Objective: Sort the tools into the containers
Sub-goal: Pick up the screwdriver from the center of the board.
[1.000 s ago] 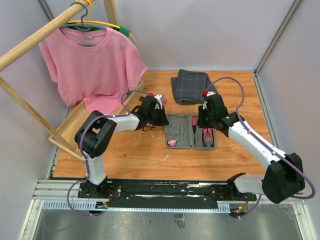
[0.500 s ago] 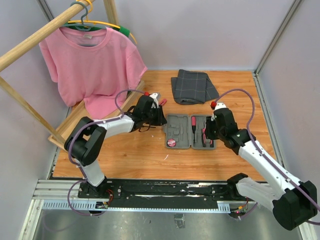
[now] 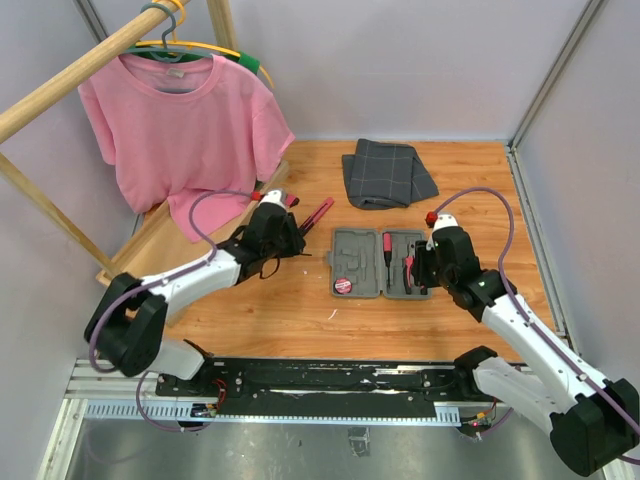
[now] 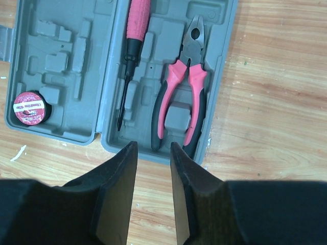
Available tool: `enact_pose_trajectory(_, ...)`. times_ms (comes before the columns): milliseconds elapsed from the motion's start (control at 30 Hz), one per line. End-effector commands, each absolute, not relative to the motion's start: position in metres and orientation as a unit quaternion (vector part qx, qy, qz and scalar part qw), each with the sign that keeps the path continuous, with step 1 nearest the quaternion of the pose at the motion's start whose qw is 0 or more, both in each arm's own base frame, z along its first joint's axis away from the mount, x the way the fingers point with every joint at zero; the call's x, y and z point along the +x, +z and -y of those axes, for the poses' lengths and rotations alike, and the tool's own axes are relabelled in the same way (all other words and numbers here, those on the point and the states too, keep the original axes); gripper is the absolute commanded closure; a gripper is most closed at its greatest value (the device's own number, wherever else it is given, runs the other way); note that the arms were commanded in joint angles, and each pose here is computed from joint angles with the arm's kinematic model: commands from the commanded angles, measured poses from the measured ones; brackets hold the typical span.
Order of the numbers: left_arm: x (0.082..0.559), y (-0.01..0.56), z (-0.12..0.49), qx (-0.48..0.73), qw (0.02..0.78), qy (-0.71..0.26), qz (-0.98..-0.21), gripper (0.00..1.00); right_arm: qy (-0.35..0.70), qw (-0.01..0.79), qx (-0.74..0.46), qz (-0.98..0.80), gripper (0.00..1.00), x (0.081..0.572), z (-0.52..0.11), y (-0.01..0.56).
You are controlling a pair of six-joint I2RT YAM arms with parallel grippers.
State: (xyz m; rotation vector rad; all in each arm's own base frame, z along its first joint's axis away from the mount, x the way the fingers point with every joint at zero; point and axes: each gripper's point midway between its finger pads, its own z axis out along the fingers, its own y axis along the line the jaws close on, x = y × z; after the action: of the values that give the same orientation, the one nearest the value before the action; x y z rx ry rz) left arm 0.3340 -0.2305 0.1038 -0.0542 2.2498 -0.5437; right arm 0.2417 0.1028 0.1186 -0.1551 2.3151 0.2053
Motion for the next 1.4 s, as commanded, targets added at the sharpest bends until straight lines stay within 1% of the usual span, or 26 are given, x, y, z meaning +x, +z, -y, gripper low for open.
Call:
enact_pose_trajectory(0, 0.331, 0.112, 0.174, -0.140, 0.455, -0.149, -0.866, 0.64, 0.088, 0.407, -0.047, -0.908, 0.66, 0.244, -0.104, 0.119)
enact_pose_trajectory(167, 0.326, 0.105, 0.146, -0.197, 0.459, -0.104, -0.860, 0.56, 0.095, 0.403, -0.046, -0.909, 0.66, 0.244, -0.107, 0.116)
enact_pose_trajectory(300, 0.327, 0.093, 0.132, -0.233, 0.448, -0.080, -0.860, 0.46, 0.098, 0.399, -0.044, -0.910, 0.65, 0.243, -0.108, 0.114)
enact_pose_trajectory(500, 0.330, 0.074, 0.120, -0.274, 0.429, -0.060, -0.859, 0.37, 0.104, 0.397, -0.041, -0.911, 0.65, 0.242, -0.109, 0.113)
enact_pose_trajectory(900, 0.347, 0.054, 0.118, -0.298, 0.408, -0.041, -0.862, 0.28, 0.112, 0.391, -0.039, -0.913, 0.65, 0.242, -0.113, 0.110)
enact_pose_trajectory(967, 0.349, 0.052, 0.116, -0.303, 0.404, -0.035, -0.863, 0.24, 0.115, 0.392, -0.039, -0.912, 0.65, 0.242, -0.114, 0.111)
enact_pose_trajectory(1033, 0.351, 0.050, 0.115, -0.306, 0.402, -0.031, -0.862, 0.23, 0.116, 0.393, -0.038, -0.911, 0.65, 0.242, -0.114, 0.112)
enact_pose_trajectory(1367, 0.359, 0.042, 0.110, -0.306, 0.390, 0.002, -0.869, 0.22, 0.116, 0.388, -0.039, -0.913, 0.64, 0.241, -0.115, 0.109)
